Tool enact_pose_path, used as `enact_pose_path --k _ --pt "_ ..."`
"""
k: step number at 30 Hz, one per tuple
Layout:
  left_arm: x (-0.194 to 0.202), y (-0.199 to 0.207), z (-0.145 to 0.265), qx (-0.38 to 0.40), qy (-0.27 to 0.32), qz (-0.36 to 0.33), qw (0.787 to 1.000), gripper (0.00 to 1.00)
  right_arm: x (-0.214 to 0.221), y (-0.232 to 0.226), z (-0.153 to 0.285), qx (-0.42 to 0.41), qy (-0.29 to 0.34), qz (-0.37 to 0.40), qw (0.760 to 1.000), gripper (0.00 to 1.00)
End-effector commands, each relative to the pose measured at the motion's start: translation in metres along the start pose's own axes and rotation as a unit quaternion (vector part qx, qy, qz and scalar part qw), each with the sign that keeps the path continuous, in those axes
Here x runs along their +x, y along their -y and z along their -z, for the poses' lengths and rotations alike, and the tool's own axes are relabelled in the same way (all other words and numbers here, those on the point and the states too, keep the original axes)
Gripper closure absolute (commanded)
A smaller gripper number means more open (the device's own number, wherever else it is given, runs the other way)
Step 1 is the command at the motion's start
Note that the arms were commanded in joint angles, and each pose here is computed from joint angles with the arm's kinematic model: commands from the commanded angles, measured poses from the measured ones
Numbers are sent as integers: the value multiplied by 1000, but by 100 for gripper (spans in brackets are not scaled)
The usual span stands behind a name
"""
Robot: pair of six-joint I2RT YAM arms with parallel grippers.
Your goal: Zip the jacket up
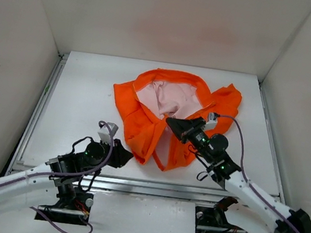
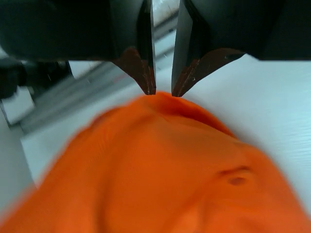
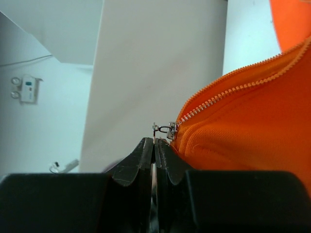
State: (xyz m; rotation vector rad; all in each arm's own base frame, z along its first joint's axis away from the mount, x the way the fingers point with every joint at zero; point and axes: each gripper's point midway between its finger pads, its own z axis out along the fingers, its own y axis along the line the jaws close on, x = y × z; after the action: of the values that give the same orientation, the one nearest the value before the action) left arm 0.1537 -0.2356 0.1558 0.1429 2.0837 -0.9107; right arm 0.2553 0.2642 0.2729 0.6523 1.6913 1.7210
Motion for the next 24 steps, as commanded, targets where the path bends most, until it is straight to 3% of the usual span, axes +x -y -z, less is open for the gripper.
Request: enact_pose_path --k 1,3,5,6,7,9,10,13,18,21,22,24 --pt "-57 -33 -6 -104 87 69 988 79 -3 -14 28 -25 21 56 998 100" --pt "-75 -58 -23 -130 99 93 982 70 6 3 37 -5 3 60 998 100" --pt "-68 -83 -45 -160 73 110 978 66 16 8 43 -2 -17 62 998 100" --pt "-84 -98 -53 -168 92 124 974 63 19 19 46 9 -22 59 998 100" --pt "-73 -110 -72 -177 57 133 974 61 22 24 47 13 -28 53 998 100" --pt "-85 -132 -90 -195 60 147 968 56 30 35 46 20 -45 50 998 100" --pt "-81 -141 -110 -194 31 158 968 56 34 37 46 20 -53 48 997 100" --pt "-94 -162 -145 -194 21 181 964 56 48 39 41 18 -76 49 996 100" --pt "-137 -169 -201 -169 20 170 971 62 64 49 26 28 -97 55 993 100" --pt "-176 -156 -244 -135 27 153 979 62 71 79 5 65 -100 47 992 100" --pt "-207 -139 -271 -104 41 135 985 62 74 84 0 70 -99 45 992 100" --pt "-220 -119 -296 -94 15 115 989 63 68 95 -21 73 -69 36 994 100"
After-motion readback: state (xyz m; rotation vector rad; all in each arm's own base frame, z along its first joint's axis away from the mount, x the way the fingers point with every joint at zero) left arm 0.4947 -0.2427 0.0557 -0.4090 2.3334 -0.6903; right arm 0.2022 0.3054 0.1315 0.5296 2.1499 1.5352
